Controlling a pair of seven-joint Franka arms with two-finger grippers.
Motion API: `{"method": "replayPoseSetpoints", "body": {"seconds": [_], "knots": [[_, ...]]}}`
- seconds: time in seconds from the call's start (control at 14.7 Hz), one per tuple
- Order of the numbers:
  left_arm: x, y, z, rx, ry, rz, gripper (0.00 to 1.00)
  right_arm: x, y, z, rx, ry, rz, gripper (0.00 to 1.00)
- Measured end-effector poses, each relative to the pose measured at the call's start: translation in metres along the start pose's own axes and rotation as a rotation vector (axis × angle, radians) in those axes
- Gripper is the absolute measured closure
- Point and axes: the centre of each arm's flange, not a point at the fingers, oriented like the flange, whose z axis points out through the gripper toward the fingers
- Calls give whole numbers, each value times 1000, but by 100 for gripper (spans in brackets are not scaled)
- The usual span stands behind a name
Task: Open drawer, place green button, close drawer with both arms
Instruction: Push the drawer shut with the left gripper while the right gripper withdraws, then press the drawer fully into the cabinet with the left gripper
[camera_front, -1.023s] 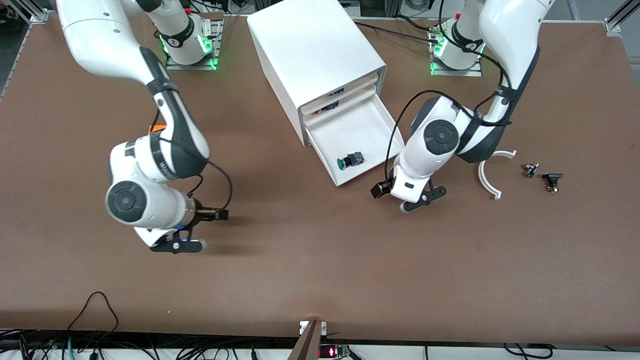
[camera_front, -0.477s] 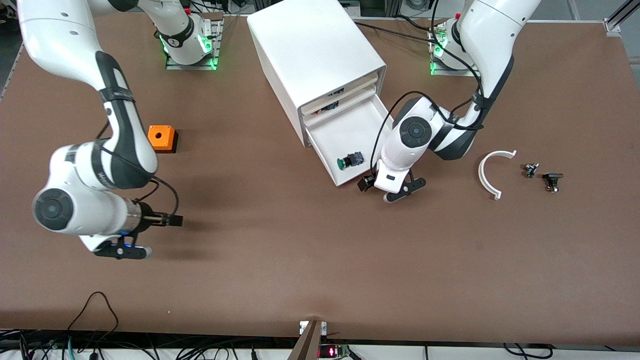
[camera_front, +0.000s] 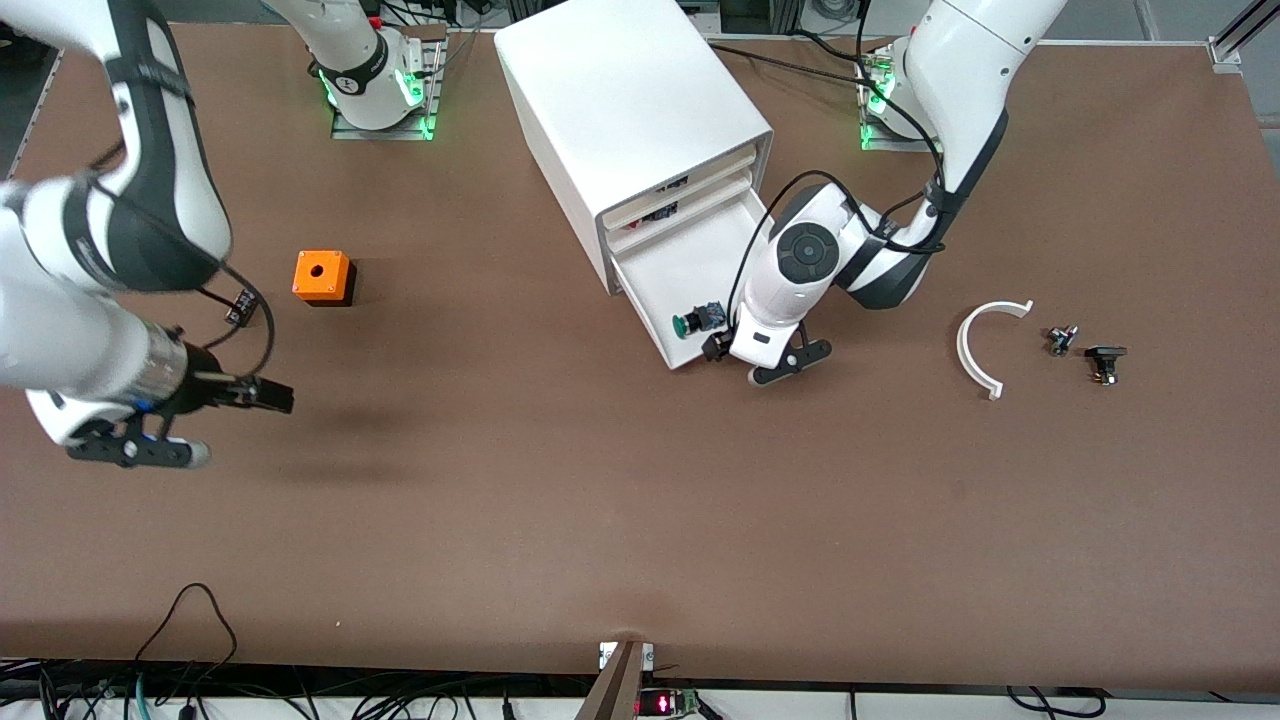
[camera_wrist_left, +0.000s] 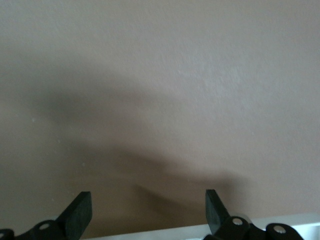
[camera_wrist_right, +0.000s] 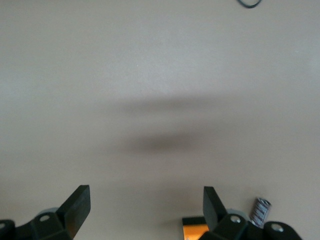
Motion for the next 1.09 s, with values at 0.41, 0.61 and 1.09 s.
{"method": "replayPoseSetpoints", "body": {"seconds": [0.41,0.61,1.09], "knots": [[-44,15,2,46,-62,52,0,-83,14,-82,-11,51,-16,0],[-66,21,3,56,-84,41,0,-107,22,-98,-14,67,-17,0],[-107,28,6,99,-129,61,0,-104,22,-116,-10,92,-20,0]]}}
